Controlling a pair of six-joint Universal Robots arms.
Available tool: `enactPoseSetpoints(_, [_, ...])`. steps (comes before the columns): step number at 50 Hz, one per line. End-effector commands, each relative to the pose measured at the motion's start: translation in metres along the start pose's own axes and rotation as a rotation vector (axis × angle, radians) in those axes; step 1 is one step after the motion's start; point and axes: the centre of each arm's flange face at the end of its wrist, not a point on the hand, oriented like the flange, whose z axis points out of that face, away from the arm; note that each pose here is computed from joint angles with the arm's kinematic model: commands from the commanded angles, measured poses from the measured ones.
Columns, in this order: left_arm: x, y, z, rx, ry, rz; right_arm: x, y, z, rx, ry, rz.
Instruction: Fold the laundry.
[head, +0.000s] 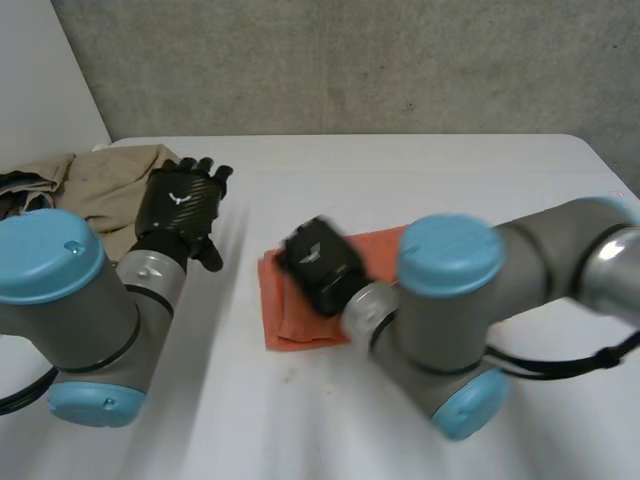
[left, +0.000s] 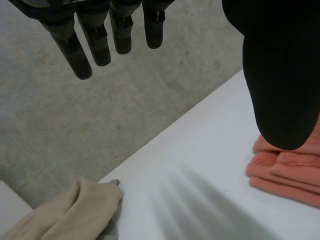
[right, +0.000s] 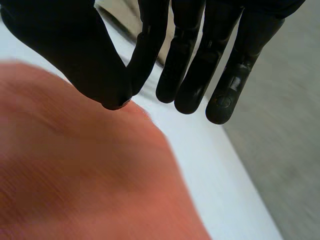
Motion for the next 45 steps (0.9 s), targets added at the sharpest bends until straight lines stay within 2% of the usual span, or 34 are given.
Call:
enactPoseSetpoints(1, [-0.008,0.000,-0.001,-0.004,-0.018,-0.001,-0.019,0.011,0.008,-0.047,-0.010,0.064])
enactPoseSetpoints(2, [-0.007,0.001,-0.002,-0.007,-0.014,-0.002,0.000,0.017,0.005,-0.093,0.100,0.158])
enactPoseSetpoints(3, [-0.007,0.002,-0.002,-0.009,-0.013,-0.001,0.008,0.018,0.005,-0.101,0.136,0.186])
enactPoseSetpoints(4, [-0.006,0.002,-0.002,-0.008,-0.012,-0.001,0.037,0.019,0.000,-0.106,0.238,0.265])
enactPoseSetpoints(7, [-0.005,0.002,-0.003,-0.008,-0.007,-0.001,0.094,0.029,-0.014,-0.096,0.373,0.372])
enactPoseSetpoints(8, [-0.004,0.002,-0.003,-0.011,-0.004,-0.001,0.126,0.039,-0.027,-0.098,0.421,0.410])
enactPoseSetpoints(11, [-0.003,0.004,-0.003,-0.012,0.000,-0.001,0.150,0.062,-0.044,-0.130,0.427,0.433])
enactPoseSetpoints(12, [-0.003,0.004,-0.003,-0.014,0.000,-0.001,0.157,0.082,-0.053,-0.166,0.412,0.453])
enactPoseSetpoints(19, [-0.001,0.005,-0.003,-0.015,0.005,0.000,0.153,0.137,-0.081,-0.291,0.343,0.489])
enactPoseSetpoints(27, [-0.001,0.006,-0.003,-0.020,0.007,0.000,0.143,0.176,-0.099,-0.425,0.302,0.370])
enactPoseSetpoints(45, [0.000,0.009,-0.004,-0.029,0.008,0.001,0.143,0.188,-0.089,-0.382,0.294,0.400])
